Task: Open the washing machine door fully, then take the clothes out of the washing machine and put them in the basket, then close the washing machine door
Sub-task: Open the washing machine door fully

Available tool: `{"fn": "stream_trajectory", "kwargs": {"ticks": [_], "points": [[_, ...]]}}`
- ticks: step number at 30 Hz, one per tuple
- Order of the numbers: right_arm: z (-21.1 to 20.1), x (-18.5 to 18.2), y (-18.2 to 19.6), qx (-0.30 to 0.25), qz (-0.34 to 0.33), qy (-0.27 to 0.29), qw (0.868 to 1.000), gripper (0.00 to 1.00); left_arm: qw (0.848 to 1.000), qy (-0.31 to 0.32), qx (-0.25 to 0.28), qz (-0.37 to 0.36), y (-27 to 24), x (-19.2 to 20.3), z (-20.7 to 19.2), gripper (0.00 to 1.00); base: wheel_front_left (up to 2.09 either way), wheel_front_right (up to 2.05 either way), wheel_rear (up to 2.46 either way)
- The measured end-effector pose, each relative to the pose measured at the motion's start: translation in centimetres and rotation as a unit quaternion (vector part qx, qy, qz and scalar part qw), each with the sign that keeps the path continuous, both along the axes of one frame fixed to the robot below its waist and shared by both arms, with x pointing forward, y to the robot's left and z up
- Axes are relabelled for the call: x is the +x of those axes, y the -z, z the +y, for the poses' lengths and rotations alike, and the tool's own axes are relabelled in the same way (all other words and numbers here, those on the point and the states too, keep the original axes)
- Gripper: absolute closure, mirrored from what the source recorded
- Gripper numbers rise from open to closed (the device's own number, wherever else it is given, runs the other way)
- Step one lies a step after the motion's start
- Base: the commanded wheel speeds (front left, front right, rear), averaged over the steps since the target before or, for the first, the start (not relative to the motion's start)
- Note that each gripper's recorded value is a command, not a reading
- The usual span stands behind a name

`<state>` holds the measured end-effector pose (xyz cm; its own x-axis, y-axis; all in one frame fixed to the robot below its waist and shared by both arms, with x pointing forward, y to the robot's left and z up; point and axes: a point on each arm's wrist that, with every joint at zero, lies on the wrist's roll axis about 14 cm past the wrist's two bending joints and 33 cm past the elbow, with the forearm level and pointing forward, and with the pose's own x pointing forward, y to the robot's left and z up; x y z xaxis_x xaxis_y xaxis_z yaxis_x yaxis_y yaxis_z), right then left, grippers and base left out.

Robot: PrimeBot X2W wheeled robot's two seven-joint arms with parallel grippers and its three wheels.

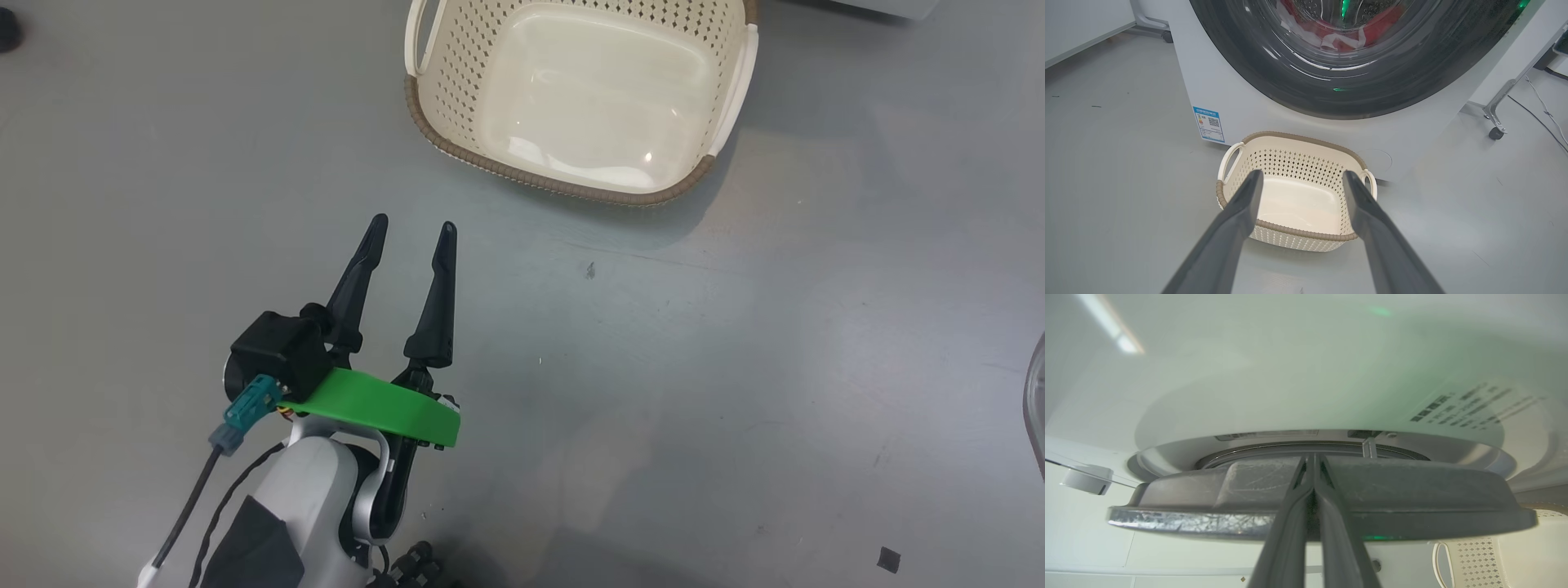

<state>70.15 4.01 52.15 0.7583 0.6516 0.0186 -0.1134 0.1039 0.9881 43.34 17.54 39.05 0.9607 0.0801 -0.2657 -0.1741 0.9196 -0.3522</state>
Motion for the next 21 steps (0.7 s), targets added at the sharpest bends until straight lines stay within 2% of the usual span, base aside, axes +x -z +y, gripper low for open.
{"fn": "stream_trajectory", "kwargs": {"ticks": [10, 21], "points": [[-0.1, -0.2, 0.1, 0.033, 0.034, -0.035, 0.998, 1.0, 1.0, -0.001, 0.001, -0.003, -0.3, 0.0, 0.0, 0.0, 0.0, 0.0, 0.0], [-1.8, 1.4, -0.6, 0.045, 0.039, -0.003, 0.998, 1.0, 1.0, 0.004, -0.001, -0.002, -0.3, -0.1, -0.3, 0.0, 0.0, 0.0, 0.0]]}}
